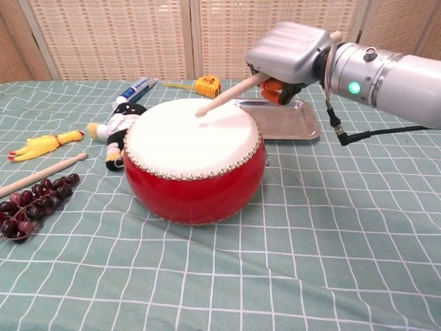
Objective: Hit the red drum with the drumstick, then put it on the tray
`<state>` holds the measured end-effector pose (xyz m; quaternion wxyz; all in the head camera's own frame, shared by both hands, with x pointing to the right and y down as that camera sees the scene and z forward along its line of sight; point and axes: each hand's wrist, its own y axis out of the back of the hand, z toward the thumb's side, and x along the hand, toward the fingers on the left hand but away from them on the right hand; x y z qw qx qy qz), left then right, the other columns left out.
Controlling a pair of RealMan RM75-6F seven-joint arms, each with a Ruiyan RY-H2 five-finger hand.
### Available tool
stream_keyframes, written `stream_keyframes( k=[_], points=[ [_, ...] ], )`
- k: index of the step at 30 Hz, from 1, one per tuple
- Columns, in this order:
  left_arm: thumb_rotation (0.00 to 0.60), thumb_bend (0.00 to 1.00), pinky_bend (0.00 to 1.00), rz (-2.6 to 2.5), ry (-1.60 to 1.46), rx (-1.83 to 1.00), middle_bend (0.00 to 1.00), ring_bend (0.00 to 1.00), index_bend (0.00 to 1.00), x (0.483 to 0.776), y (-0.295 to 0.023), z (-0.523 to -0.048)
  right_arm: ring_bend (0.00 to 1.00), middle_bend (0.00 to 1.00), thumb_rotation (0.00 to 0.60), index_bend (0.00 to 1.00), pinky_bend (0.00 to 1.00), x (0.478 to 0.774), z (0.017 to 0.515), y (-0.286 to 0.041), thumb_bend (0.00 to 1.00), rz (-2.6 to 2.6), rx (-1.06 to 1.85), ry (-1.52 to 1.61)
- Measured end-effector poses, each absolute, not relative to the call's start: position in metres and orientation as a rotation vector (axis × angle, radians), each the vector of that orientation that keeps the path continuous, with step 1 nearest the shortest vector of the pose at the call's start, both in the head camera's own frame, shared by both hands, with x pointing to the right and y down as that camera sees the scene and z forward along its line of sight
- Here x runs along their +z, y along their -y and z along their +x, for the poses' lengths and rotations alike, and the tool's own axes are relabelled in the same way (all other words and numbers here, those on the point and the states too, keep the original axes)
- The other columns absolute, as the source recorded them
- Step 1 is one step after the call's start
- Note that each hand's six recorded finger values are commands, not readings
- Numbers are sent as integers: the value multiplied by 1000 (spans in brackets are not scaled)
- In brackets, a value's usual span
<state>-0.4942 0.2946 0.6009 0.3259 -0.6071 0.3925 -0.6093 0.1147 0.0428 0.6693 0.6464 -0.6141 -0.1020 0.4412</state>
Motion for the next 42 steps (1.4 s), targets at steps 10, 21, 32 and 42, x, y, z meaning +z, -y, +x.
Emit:
stream_keyframes(
  k=[10,21,32,42],
  points=[
    [600,311,20,-1593,-1029,-1605,51,82,80,603,-296,-495,1000,1000,600,1000,1000,678,128,-38,526,-1440,1045,278],
    [600,311,20,-1590,-1032,-1608,51,83,80,602,-297,-496,1000,1000,600,1000,1000,688,134,-44,527,-1409,1057,242],
    [600,311,20,-1590,-1034,-1612,50,83,80,603,-298,-498,1000,1000,600,1000,1000,681,133,-42,526,-1702,1065,504],
    [600,311,20,-1595,-1030,-1616,51,83,80,604,-298,-497,1000,1000,600,1000,1000,698,138,-49,527,-1451,1070,278]
  ],
)
